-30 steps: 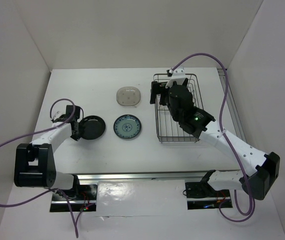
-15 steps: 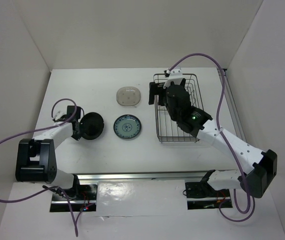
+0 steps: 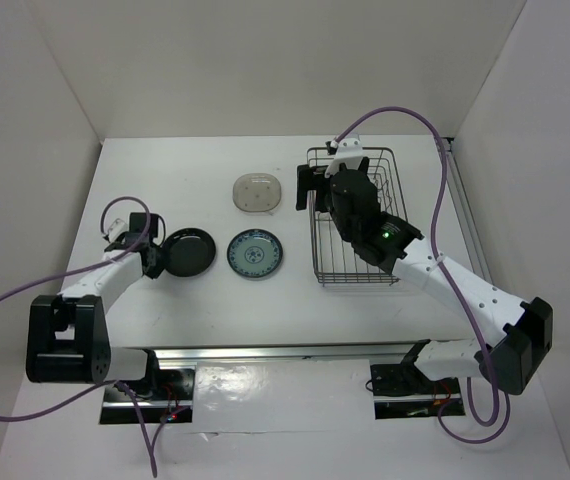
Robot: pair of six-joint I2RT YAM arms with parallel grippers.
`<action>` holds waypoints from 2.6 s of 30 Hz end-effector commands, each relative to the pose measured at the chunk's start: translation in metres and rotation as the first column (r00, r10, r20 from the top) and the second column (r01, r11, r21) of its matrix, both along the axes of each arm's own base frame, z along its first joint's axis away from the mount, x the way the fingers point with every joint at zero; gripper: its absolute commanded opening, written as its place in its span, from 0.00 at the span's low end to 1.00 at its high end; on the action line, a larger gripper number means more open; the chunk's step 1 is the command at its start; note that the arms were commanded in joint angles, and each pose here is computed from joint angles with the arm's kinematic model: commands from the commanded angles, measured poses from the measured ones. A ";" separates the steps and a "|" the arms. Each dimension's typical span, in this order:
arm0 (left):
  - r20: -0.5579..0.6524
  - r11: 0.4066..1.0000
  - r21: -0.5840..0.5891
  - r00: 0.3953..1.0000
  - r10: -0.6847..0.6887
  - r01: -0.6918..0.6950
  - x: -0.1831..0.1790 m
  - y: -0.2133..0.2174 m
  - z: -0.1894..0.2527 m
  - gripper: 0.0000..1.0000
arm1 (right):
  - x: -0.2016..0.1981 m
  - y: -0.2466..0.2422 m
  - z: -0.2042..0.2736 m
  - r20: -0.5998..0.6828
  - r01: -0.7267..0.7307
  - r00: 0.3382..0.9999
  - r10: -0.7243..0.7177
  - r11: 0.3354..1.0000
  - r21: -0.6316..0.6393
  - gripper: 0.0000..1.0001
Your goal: Load the plates into the dish rack
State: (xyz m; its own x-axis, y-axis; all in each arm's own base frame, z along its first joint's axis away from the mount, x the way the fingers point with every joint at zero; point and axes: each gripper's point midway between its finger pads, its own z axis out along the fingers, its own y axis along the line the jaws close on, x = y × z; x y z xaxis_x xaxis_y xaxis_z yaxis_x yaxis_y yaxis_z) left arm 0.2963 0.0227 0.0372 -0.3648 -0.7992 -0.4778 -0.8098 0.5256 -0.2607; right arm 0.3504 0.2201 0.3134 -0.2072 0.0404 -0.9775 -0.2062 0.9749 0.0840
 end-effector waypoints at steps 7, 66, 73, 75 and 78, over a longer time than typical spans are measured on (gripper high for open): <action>0.122 0.997 -0.018 0.990 -0.070 0.072 0.016 -0.010 0.019 0.31 | 0.003 0.005 0.019 0.046 0.000 0.999 -0.002 0.999 0.037 1.00; 0.043 0.998 0.042 0.998 -0.049 0.047 0.024 -0.002 0.008 0.00 | -0.002 0.003 0.019 0.053 -0.011 0.999 0.009 0.999 0.046 1.00; 0.290 0.990 0.097 0.949 -0.126 0.102 0.035 -0.011 0.081 0.00 | -0.001 0.018 0.018 0.041 -0.096 0.995 0.094 0.993 0.068 1.00; 0.342 0.982 0.105 0.921 -0.185 0.158 0.041 -0.019 0.089 0.00 | -0.002 0.022 0.020 0.046 -0.119 0.992 0.116 0.990 0.076 1.00; 0.403 0.969 0.125 0.881 -0.247 0.215 0.042 -0.026 0.096 0.00 | -0.003 0.030 0.024 0.060 -0.218 0.975 0.213 0.970 0.106 1.00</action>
